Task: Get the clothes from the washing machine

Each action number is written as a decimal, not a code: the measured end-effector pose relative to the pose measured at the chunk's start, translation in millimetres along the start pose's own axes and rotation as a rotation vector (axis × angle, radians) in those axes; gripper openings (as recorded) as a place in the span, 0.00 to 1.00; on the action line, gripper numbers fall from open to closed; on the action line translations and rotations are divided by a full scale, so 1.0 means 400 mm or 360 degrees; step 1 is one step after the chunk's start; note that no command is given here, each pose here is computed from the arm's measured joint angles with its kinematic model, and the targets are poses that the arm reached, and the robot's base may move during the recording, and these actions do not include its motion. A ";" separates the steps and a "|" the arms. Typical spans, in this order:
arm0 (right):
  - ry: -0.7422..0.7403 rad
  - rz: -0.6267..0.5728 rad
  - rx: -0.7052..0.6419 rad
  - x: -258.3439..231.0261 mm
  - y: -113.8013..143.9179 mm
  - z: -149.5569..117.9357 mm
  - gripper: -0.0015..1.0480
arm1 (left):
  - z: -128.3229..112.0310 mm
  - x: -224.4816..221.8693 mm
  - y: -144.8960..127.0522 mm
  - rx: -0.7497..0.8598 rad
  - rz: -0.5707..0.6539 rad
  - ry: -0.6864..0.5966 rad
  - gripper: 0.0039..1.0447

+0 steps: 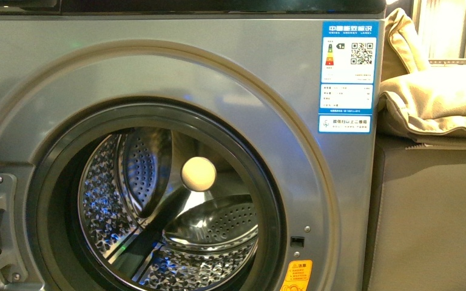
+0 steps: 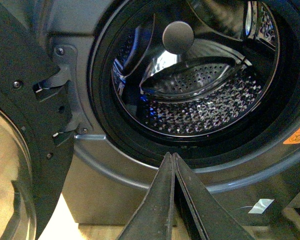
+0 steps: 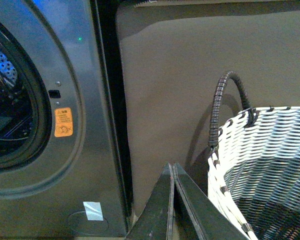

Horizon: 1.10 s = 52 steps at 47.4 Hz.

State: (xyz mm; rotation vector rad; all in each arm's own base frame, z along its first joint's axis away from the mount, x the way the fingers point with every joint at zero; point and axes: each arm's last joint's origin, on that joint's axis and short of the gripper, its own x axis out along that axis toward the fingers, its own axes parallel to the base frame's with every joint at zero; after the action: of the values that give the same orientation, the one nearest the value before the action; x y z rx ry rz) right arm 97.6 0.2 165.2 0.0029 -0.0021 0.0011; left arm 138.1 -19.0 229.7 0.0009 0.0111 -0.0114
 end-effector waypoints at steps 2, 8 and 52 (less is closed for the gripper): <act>-0.0001 0.0001 0.0000 0.000 0.000 0.000 0.02 | -0.010 -0.004 0.005 -0.0001 0.0008 -0.0002 0.03; 0.0000 0.0000 0.0000 0.000 0.000 0.000 0.02 | -0.045 -0.024 0.020 -0.0004 0.0005 -0.0023 0.03; 0.0001 0.0003 0.0000 0.000 0.000 0.000 0.02 | -0.155 -0.091 0.046 -0.0004 0.0016 -0.0002 0.03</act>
State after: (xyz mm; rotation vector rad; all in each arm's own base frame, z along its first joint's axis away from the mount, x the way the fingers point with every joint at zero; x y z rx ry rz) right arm 97.6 0.2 165.1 0.0029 -0.0017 0.0031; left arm 101.1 -0.2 167.9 -0.0017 0.0101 -0.0015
